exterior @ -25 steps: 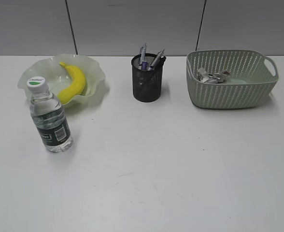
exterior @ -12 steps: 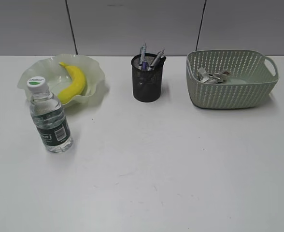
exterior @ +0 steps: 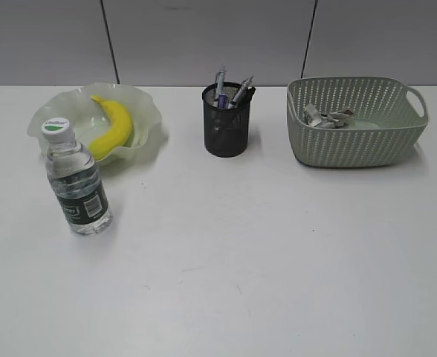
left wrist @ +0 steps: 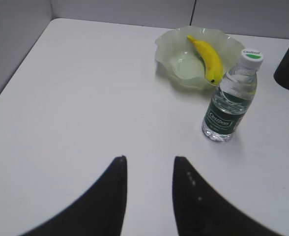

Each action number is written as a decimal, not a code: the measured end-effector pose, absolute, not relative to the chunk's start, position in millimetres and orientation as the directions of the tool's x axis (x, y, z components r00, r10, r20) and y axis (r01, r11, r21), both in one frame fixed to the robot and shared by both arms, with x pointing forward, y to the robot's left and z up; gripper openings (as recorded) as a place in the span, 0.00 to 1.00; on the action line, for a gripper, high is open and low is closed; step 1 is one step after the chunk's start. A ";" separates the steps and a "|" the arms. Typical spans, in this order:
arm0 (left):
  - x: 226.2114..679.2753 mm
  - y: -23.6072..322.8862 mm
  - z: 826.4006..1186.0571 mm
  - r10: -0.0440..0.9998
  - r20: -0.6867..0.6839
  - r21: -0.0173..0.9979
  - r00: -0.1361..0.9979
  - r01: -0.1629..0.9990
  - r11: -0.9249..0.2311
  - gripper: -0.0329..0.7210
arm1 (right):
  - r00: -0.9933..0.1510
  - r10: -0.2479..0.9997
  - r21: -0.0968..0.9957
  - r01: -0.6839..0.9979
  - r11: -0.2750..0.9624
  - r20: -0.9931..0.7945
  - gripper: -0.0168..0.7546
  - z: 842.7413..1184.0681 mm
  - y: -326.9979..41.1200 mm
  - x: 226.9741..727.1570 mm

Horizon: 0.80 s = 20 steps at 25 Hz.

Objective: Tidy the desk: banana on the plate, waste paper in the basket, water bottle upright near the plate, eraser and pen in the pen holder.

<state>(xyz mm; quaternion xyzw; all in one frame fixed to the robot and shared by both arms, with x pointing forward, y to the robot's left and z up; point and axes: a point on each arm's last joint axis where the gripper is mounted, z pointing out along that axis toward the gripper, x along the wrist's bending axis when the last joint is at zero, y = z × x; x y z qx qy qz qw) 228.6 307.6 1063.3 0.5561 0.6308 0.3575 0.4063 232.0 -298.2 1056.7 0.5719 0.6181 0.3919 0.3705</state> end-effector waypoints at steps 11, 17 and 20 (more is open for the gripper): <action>228.6 307.6 1063.3 0.992 -0.115 0.903 -0.051 0.411 0.126 0.36 | -0.066 0.998 0.908 0.416 0.044 -0.018 0.58 1056.7 -299.0 232.0; 228.6 307.6 1063.3 0.992 -0.115 0.903 -0.051 0.411 0.126 0.36 | -0.071 0.997 0.908 0.417 0.039 -0.010 0.58 1056.7 -298.2 232.0; 228.6 307.6 1063.3 0.992 -0.115 0.903 -0.051 0.411 0.126 0.36 | -0.066 0.998 0.908 0.416 0.044 -0.018 0.58 1056.7 -299.0 232.0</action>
